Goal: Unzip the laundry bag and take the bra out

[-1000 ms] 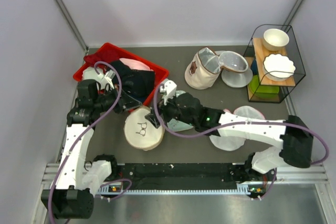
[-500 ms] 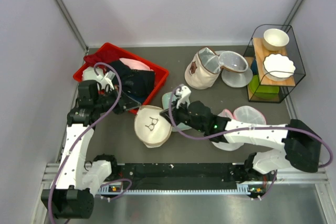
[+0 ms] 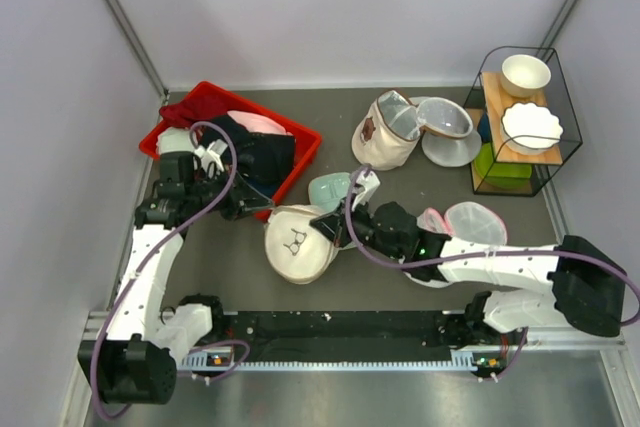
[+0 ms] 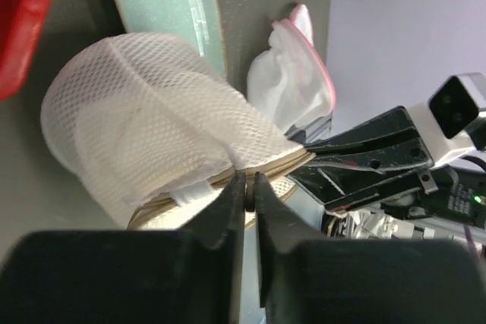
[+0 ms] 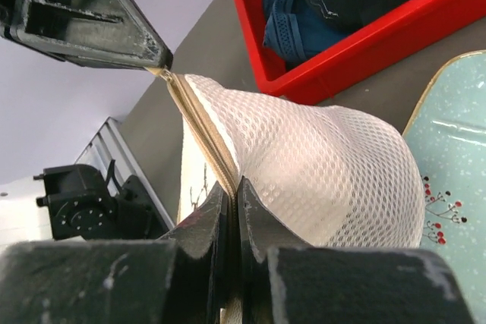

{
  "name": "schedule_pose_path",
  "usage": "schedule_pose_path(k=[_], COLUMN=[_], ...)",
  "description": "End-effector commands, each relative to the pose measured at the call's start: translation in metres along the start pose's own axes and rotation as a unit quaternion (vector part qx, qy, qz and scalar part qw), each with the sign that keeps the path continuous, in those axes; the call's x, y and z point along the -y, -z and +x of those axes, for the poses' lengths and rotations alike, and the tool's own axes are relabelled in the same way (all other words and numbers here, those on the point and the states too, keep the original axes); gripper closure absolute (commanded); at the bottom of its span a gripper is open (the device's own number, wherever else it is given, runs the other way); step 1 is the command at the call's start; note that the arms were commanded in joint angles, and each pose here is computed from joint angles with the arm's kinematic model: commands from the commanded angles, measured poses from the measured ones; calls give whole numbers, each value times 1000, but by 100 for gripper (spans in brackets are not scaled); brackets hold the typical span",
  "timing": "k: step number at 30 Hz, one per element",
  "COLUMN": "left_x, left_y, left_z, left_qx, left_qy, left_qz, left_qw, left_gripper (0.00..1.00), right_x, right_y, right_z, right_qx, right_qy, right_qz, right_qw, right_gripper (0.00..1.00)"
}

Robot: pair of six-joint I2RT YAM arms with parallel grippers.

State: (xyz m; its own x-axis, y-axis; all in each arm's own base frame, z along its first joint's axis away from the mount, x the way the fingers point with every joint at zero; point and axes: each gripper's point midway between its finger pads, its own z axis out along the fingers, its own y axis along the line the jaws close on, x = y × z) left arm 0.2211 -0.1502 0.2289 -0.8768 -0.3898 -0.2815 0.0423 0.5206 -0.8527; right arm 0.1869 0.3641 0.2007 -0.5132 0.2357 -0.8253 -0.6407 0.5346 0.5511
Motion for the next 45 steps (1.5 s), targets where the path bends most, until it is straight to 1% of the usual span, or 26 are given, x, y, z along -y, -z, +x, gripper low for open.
schedule_pose_path(k=[1, 2, 3, 4, 5, 7, 9, 12, 13, 14, 16, 19, 20, 22, 23, 24, 27, 29, 30, 31, 33, 35, 38, 40, 43, 45], left_x=[-12, -9, -10, -2, 2, 6, 10, 19, 18, 14, 3, -9, -6, -6, -6, -10, -11, -10, -6, -6, 3, 3, 5, 15, 28, 36], left_y=[21, 28, 33, 40, 46, 59, 67, 70, 70, 72, 72, 71, 70, 67, 68, 67, 61, 54, 47, 45, 36, 26, 11, -6, -27, -29], left_z=[-43, -44, -47, -49, -49, -52, -51, -38, -33, -27, -20, -10, -5, 5, 9, 13, 28, 33, 44, 41, 55, 53, 52, 59, 60, 54], left_qx=[106, 119, 133, 146, 154, 169, 173, 153, 146, 139, 131, 121, 116, 101, 100, 94, 74, 72, 53, 62, 39, 43, 47, 29, 34, 62], left_qy=[-75, -91, -98, -114, -128, -134, -147, -184, -186, -189, -184, -186, -198, -208, -212, -214, -220, -215, -230, -237, -243, -243, -263, -279, -287, -283], left_qz=[-93, -101, -118, -118, -122, -146, -152, -133, -134, -141, -155, -165, -152, -149, -151, -161, -158, -157, -147, -158, -150, -170, -217, -218, -227, -240], left_qw=[987, 984, 979, 976, 972, 965, 962, 962, 962, 962, 962, 961, 961, 961, 960, 959, 960, 961, 961, 957, 957, 954, 939, 935, 930, 926], left_gripper=[80, 77, 69, 46, 37, 25, 23, 23, 22, 23, 22, 23, 23, 23, 23, 23, 25, 25, 25, 25, 26, 26, 26, 26, 27, 27], right_x=[-1, -3, -15, -19, -24, -36, -44, -43, -36, -35, -25, -19, -27, -22, -8, -4, 38, 70, 82, 84, 96, 99, 100, 97, 95, 94], right_y=[-15, -17, -24, -27, -30, -41, -49, -61, -62, -62, -57, -35, -13, 10, 22, 42, 74, 89, 96, 105, 114, 120, 121, 117, 111, 110], right_z=[-12, -8, -10, -11, -13, -19, -23, -19, -10, -11, -11, -40, -59, -79, -72, -91, -86, -68, -63, -69, -59, -60, -60, -60, -59, -61], right_qx=[-26, -42, -56, -63, -67, -69, -78, -100, -117, -118, -115, -63, -22, 31, 32, 70, 85, 75, 77, 96, 103, 113, 106, 98, 84, 84], right_qy=[-15, -11, -12, -17, -27, -43, -64, -72, -77, -81, -79, -68, -57, -50, -40, -38, -32, -45, -49, -60, -67, -71, -61, -57, -52, -50], right_qz=[33, 33, 11, 8, 1, -27, -40, -28, -9, -1, 27, 47, 22, 28, 45, 60, 151, 202, 221, 219, 232, 233, 238, 236, 238, 238], right_qw=[999, 999, 998, 998, 997, 996, 994, 992, 990, 990, 990, 995, 998, 998, 998, 995, 984, 976, 971, 969, 965, 963, 963, 965, 966, 966], right_gripper=[100, 98, 98, 98, 100, 100, 100, 98, 66, 46, 17, 13, 11, 7, 6, 6, 5, 6, 6, 6, 6, 6, 6, 6, 5, 5])
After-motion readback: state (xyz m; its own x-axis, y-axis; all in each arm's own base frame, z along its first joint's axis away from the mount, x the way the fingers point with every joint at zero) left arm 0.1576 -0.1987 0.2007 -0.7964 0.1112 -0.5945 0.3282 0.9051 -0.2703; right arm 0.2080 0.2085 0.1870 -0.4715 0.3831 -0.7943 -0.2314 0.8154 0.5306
